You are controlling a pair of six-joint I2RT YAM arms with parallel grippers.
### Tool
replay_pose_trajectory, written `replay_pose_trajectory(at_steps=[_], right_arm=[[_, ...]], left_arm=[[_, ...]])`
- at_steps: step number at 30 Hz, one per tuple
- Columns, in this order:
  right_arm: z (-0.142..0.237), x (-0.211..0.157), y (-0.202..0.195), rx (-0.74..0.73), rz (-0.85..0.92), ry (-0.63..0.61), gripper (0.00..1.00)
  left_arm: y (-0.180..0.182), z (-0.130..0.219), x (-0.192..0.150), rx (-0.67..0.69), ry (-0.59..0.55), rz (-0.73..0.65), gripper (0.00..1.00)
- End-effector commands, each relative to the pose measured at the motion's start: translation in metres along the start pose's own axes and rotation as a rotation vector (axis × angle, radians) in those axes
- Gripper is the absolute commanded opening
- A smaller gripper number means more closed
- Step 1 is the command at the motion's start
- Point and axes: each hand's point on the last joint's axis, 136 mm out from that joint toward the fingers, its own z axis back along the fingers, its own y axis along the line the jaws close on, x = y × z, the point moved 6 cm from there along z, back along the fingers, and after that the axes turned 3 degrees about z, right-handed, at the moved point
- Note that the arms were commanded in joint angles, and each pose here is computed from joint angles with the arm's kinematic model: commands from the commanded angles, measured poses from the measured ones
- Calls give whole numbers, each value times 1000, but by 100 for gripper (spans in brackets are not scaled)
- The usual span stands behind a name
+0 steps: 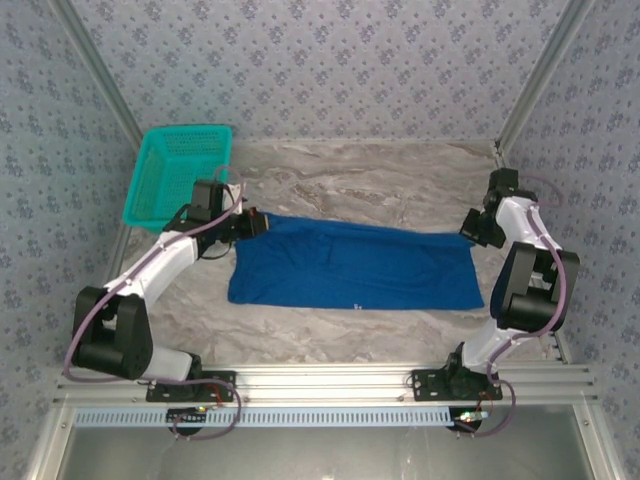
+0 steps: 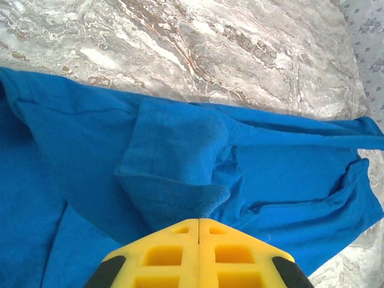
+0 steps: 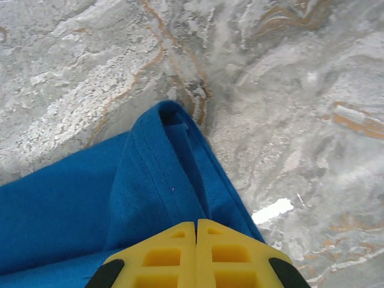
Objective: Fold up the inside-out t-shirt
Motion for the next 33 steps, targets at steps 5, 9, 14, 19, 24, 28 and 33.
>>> replay_pose_trajectory(at_steps=[5,9,14,19,24,28,33], right_arm=[[3,-11,-13,-66,-34,34,0],[6,-11,-14,-74,-41,27,0],[9,-14,-18,-94,-46,32,0],[-10,-32,-23,-121,-59,95,0],[-22,-46,-32,-176,-93,120,1],[-35,-52,-40,-191,-131,131,6],[-36,-45,-46,-215,-168,109,20]], left_arm=[[1,18,-5,24,-52,11,0],[-3,21,-4,-1,-68,14,0],[3,20,-13,12,-58,22,0],[20,13,-30,77,-22,33,0],[35,7,-47,119,21,58,0],[43,2,-65,118,57,90,0],[50,-1,-85,123,90,116,0]])
